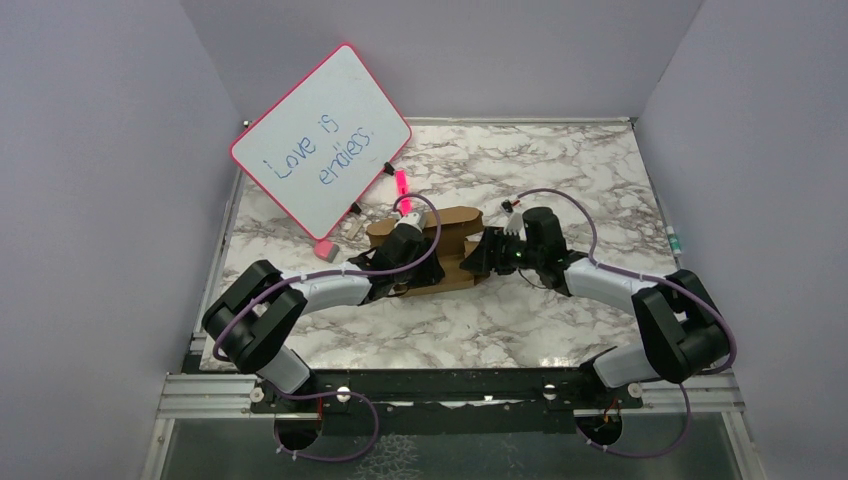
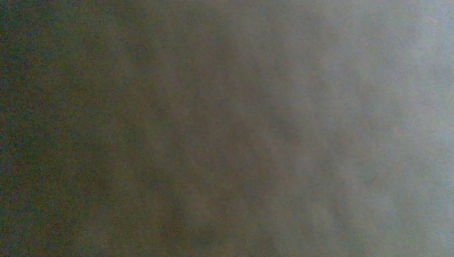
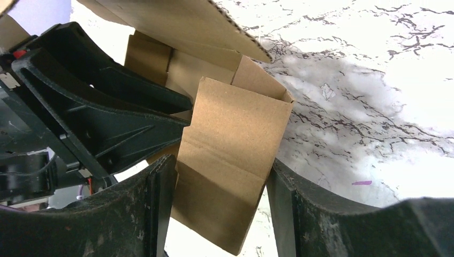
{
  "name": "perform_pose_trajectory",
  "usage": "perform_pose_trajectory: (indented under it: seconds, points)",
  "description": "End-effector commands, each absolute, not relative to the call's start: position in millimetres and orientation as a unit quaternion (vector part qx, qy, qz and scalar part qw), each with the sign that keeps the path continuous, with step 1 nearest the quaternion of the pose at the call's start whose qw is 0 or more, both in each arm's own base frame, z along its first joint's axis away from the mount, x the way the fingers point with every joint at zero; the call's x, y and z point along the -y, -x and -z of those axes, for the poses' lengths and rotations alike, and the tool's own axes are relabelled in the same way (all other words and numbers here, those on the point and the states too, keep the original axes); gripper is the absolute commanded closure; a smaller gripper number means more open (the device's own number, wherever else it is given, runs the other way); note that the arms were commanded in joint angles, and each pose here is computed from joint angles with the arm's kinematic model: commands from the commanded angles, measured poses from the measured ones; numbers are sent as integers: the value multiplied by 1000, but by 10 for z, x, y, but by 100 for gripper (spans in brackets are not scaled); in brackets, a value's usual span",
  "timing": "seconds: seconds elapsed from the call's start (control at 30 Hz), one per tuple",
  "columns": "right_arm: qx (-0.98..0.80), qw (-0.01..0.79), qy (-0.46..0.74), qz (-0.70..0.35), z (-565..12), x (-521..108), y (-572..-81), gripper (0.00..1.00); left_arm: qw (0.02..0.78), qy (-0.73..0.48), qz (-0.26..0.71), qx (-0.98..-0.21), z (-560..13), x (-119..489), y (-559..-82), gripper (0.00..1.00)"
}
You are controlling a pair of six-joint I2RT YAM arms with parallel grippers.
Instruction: Fold the paper box
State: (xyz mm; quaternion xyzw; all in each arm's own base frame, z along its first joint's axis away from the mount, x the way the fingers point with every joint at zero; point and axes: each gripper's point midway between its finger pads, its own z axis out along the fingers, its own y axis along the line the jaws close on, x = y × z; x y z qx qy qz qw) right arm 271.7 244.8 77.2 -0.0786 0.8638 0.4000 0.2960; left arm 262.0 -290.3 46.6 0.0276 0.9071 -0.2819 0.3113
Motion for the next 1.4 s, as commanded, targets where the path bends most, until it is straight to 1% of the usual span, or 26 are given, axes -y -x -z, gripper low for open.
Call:
perform_pose_trajectory:
  seconds: [0.0, 0.13, 0.4, 0.77, 1.1, 1.17, 1.37]
  points:
    - [-844, 318, 69, -426, -1011, -2464, -2772, 35, 319, -28, 263, -910, -445, 2837, -2628, 54]
    - [-839, 318, 64, -436, -1062, -2437, -2768, 34, 321, -29, 260, -910, -457, 2826, -2633, 54]
    - [-828, 305, 58, -467, -1091, -2408, -2697, 29, 317, -29, 253, -914, -400, 2806, -2621, 54]
    - [-802, 299, 67, -513, -1279, -2412, -2628, 26, 317, -29, 249, -915, -392, 2806, -2633, 54]
    - [-791, 284, 69, -537, -1253, -2424, -2560, 25, 316, -29, 250, -915, -397, 2810, -2629, 54]
    - [-798, 282, 61, -528, -1185, -2411, -2589, 28, 317, -29, 251, -914, -411, 2814, -2635, 54]
    - [-819, 283, 47, -497, -1019, -2366, -2700, 43, 318, -29, 254, -913, -433, 2816, -2629, 54]
